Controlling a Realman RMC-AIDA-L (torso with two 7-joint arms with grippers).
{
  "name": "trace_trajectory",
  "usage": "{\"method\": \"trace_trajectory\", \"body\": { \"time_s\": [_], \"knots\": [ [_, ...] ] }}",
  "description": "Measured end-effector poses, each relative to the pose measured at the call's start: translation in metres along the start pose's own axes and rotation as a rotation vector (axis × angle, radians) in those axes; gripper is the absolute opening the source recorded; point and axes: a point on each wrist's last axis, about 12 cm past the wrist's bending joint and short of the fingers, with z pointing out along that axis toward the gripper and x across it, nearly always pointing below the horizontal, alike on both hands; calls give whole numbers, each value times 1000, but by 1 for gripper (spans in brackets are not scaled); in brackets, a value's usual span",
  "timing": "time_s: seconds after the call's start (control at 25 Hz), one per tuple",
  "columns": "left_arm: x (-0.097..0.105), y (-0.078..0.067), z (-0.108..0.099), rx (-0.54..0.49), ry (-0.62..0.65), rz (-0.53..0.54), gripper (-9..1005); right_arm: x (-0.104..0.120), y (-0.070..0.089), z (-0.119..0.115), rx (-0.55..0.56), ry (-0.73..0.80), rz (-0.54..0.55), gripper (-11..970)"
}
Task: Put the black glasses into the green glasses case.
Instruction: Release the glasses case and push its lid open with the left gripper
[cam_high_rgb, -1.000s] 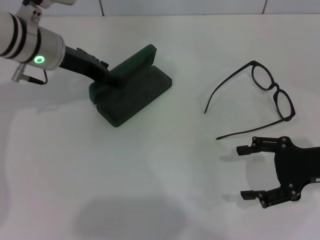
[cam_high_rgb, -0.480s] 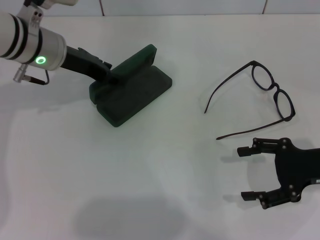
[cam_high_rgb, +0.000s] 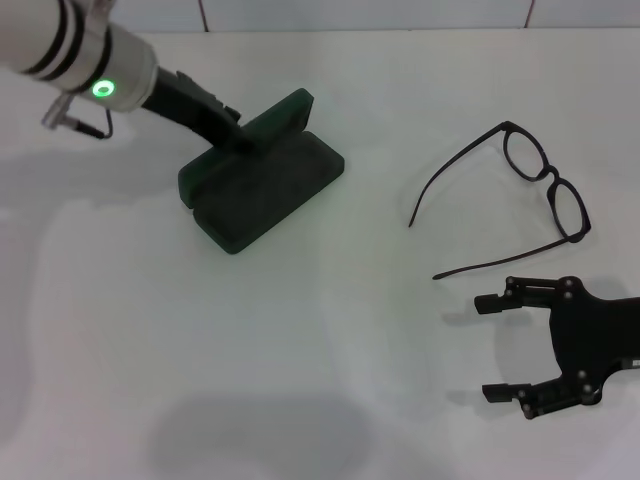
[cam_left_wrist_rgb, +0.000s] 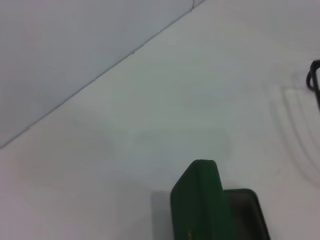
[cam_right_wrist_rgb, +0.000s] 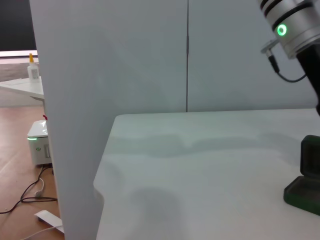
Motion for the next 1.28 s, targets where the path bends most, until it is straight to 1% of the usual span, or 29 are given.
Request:
{"method": "trace_trajectory", "body": {
  "time_s": [0.16, 0.24, 0.52, 0.92, 1.28],
  "knots": [
    [-17, -4, 2, -36, 70, 68, 562, 0, 0, 1, -2, -1, 1, 880],
    [-19, -6, 4, -46, 98, 89, 560, 0, 1, 2, -3, -2, 1, 880],
    [-19, -11, 11, -64, 146, 118, 554, 1, 1, 4, 0, 1, 2, 880],
    [-23, -12, 13, -87, 124, 117, 544, 2, 1, 5, -4, 12, 2, 879],
    [-22, -14, 15, -84, 134, 133, 364, 3, 2, 7, -5, 19, 1, 879]
  ]
}}
